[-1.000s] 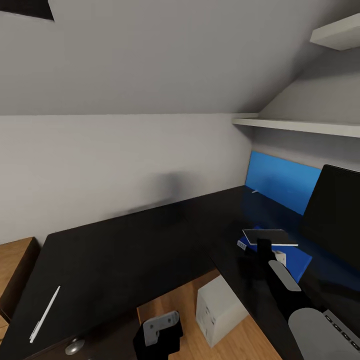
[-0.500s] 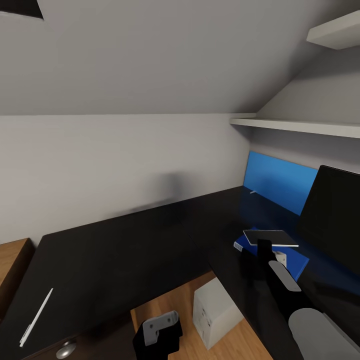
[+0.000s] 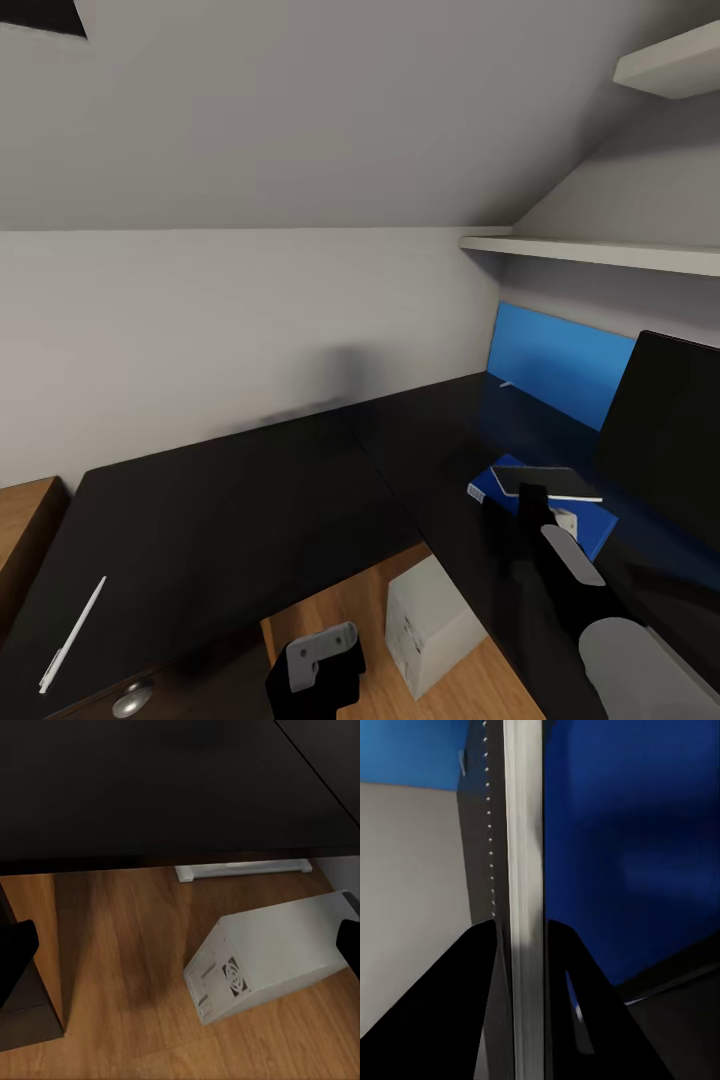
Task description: In the bedroom, organize the workspace by keeping the computer under the desk, ensuring the monitor is on the desk, placing the keyboard on the desk next to the monitor, placing the mouse on the desk next to the keyboard, moving the folder from the swivel chair onto the desk next to the mouse, stacking the notebook on top of the folder with the pen on top of the notebook, and positioning the swivel chair next to the desk.
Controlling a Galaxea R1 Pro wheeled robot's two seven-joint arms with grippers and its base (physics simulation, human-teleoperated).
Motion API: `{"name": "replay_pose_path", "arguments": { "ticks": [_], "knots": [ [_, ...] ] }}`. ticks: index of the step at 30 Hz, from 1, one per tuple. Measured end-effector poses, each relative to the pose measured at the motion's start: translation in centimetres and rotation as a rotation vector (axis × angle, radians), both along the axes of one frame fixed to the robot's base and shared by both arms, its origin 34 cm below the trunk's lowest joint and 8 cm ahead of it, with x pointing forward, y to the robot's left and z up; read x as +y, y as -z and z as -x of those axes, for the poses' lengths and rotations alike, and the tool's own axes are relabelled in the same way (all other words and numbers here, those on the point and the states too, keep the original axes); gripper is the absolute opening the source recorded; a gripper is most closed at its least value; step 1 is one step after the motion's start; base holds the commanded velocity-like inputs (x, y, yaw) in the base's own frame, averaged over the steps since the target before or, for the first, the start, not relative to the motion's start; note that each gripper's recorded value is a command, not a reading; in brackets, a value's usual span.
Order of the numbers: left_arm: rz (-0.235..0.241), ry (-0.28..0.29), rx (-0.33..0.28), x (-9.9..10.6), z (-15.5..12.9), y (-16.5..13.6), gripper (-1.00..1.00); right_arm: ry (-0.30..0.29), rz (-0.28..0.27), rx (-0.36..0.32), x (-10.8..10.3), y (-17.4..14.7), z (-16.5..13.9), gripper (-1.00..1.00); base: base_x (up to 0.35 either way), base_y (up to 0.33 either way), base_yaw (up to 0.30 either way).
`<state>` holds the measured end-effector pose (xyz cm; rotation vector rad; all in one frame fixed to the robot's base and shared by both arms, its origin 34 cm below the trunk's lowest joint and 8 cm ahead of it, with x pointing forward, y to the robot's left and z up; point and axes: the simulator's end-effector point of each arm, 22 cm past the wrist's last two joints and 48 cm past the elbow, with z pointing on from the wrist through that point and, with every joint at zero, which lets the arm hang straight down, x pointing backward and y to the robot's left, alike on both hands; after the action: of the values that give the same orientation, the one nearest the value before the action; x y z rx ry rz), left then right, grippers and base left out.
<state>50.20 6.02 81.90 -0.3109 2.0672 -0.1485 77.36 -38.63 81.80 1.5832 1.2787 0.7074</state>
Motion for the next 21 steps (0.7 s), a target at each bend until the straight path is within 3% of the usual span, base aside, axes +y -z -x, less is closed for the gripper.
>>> {"name": "replay_pose_path", "arguments": {
  "ticks": [10, 21],
  "knots": [
    [0.000, -0.007, 0.002, 0.0, 0.0, -0.1, 1.00, 0.008, -0.007, -0.001, -0.2, 0.0, 0.1, -1.00, 0.000, 0.000, 0.000],
    [-0.027, -0.092, 0.034, 1.2, 0.6, 1.1, 1.00, 0.009, -0.007, -0.002, -0.2, 1.0, 0.1, -1.00, 0.000, 0.000, 0.000]
  ]
}}
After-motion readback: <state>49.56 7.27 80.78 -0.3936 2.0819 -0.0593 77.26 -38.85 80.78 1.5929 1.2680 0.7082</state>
